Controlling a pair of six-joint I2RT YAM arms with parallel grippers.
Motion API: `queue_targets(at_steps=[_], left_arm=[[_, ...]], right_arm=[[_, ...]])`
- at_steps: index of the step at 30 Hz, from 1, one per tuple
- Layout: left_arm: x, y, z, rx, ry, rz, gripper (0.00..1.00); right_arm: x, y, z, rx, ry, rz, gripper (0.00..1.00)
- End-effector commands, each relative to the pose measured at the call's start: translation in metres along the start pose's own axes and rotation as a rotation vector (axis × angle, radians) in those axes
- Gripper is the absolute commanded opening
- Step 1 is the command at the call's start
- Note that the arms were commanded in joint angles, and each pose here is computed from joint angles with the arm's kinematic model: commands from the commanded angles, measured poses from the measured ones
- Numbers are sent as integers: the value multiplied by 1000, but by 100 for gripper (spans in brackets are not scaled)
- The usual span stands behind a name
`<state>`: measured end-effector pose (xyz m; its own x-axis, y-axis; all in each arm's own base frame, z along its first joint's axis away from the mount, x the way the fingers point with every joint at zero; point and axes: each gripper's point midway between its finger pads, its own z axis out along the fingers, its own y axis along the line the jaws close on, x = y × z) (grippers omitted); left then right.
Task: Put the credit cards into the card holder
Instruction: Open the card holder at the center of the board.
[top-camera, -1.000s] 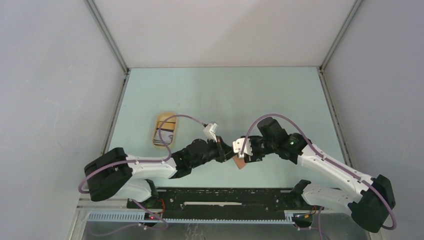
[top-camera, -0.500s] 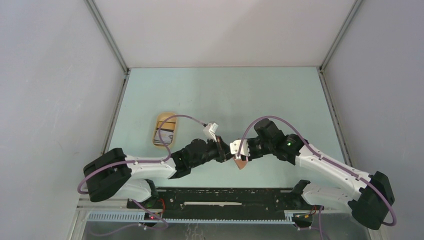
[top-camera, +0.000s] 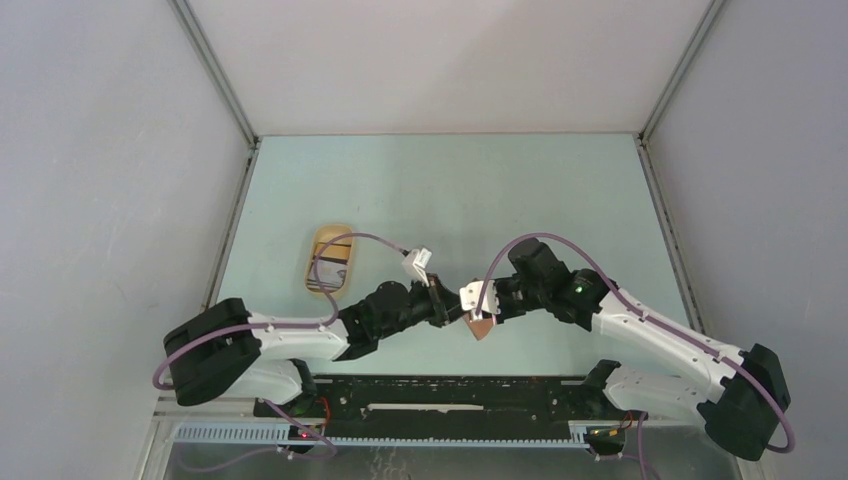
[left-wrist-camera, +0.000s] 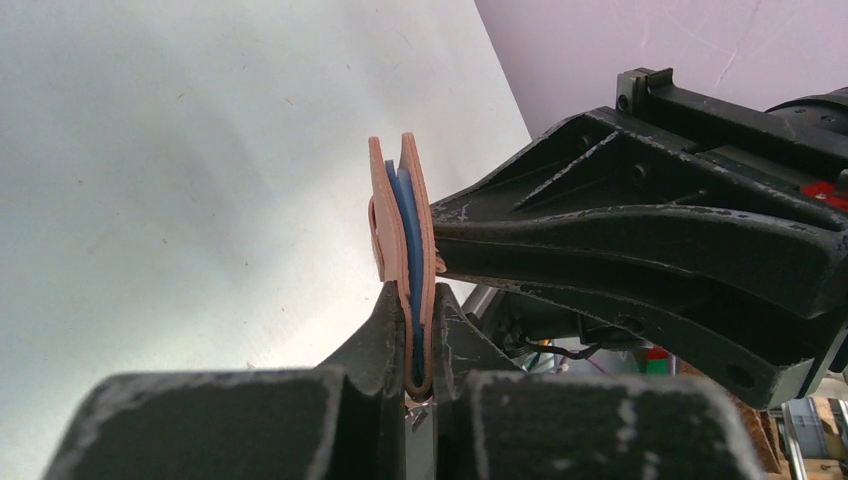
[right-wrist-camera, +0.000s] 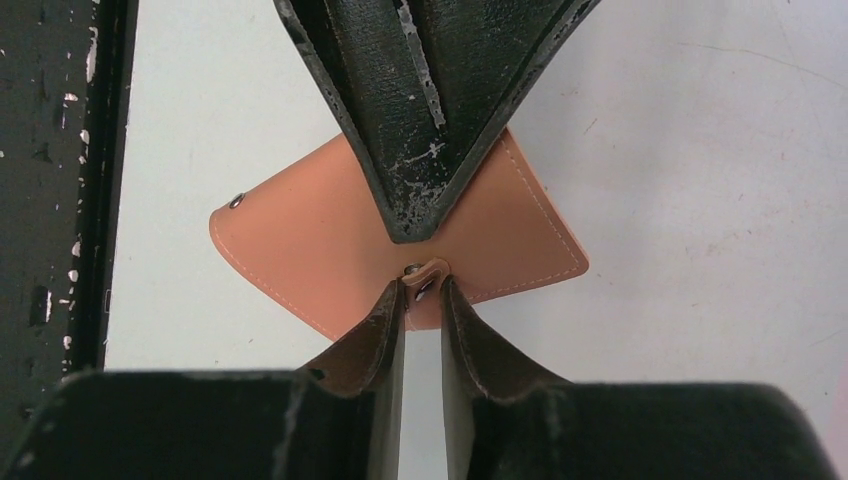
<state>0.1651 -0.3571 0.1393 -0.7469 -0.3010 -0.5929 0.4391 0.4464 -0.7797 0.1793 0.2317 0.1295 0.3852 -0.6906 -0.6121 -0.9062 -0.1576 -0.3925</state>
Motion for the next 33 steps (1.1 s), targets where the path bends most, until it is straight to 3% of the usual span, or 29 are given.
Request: queue_targets(at_steps=[1,12,22,29,33], left_arm=[[-31,-27,-7,108,-124,-26,0],[-33,-17,-11,121,-146,13,0],[-37,-15,-14,148,-165,45,0],[-33,-14,-18,169,-139,109,0],[-32,-12,-20,163,-133,149,0]], right_arm=[[-8,4,-2,-9,-36,-17,15],[-10,-14,-28,47,-143,188,20],[12,-51,-39,166,-155,576,55],[-21,-41,-60,-38,-359,766,66],[-27,-41,-63,-77,-395,822,68]])
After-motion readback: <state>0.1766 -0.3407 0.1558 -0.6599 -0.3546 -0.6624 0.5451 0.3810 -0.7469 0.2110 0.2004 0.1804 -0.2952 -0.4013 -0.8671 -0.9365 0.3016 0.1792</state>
